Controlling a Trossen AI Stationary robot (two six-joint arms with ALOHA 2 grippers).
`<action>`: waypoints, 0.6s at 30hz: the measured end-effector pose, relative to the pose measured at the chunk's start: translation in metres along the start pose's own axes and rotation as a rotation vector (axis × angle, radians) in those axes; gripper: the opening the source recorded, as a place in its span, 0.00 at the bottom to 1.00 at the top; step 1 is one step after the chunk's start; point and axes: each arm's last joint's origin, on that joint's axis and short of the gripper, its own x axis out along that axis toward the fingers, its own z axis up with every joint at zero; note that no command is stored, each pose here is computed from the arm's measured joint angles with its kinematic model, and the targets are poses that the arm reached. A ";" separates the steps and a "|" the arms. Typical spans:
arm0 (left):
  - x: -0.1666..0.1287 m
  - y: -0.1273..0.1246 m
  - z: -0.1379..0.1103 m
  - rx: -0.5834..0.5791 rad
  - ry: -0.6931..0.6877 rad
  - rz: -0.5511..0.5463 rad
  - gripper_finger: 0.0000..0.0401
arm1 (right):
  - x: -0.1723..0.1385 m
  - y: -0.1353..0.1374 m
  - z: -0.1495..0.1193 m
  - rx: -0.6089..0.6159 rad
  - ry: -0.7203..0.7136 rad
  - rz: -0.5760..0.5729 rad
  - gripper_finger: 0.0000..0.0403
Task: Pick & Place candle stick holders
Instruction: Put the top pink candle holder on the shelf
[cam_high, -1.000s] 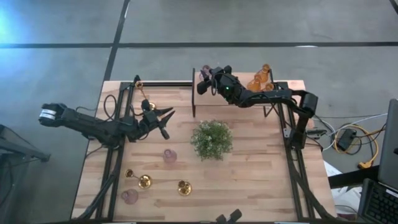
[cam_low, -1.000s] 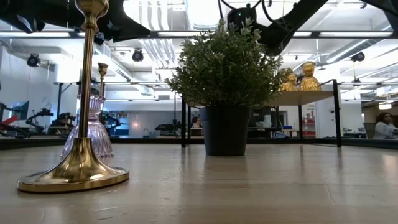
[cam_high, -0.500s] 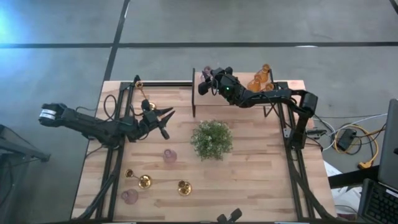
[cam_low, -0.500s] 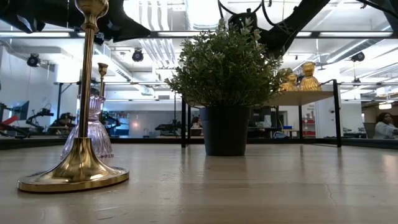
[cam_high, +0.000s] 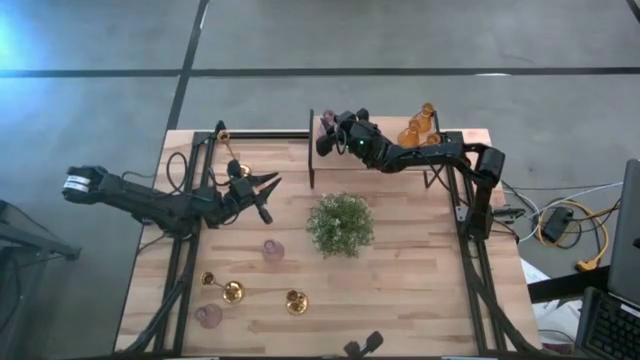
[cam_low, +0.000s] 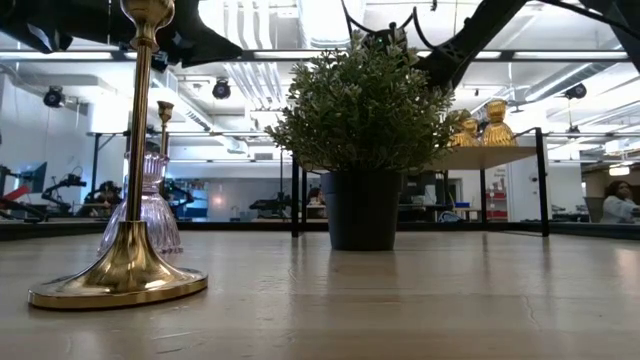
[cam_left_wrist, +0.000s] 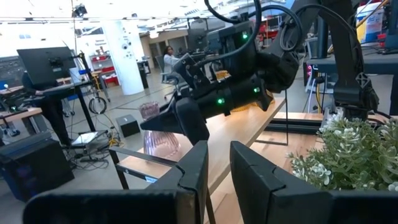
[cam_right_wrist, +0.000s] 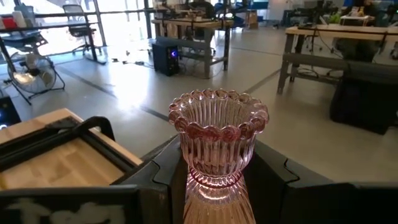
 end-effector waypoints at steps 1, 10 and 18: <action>0.000 0.000 0.000 0.000 0.000 0.000 0.18 | 0.001 -0.001 0.001 0.002 -0.003 -0.002 0.29; 0.000 0.000 0.000 0.000 0.000 0.000 0.18 | 0.006 -0.009 0.004 0.011 -0.008 0.000 0.29; 0.000 0.000 0.000 -0.002 -0.001 0.000 0.18 | 0.011 -0.019 0.006 0.024 -0.004 0.052 0.29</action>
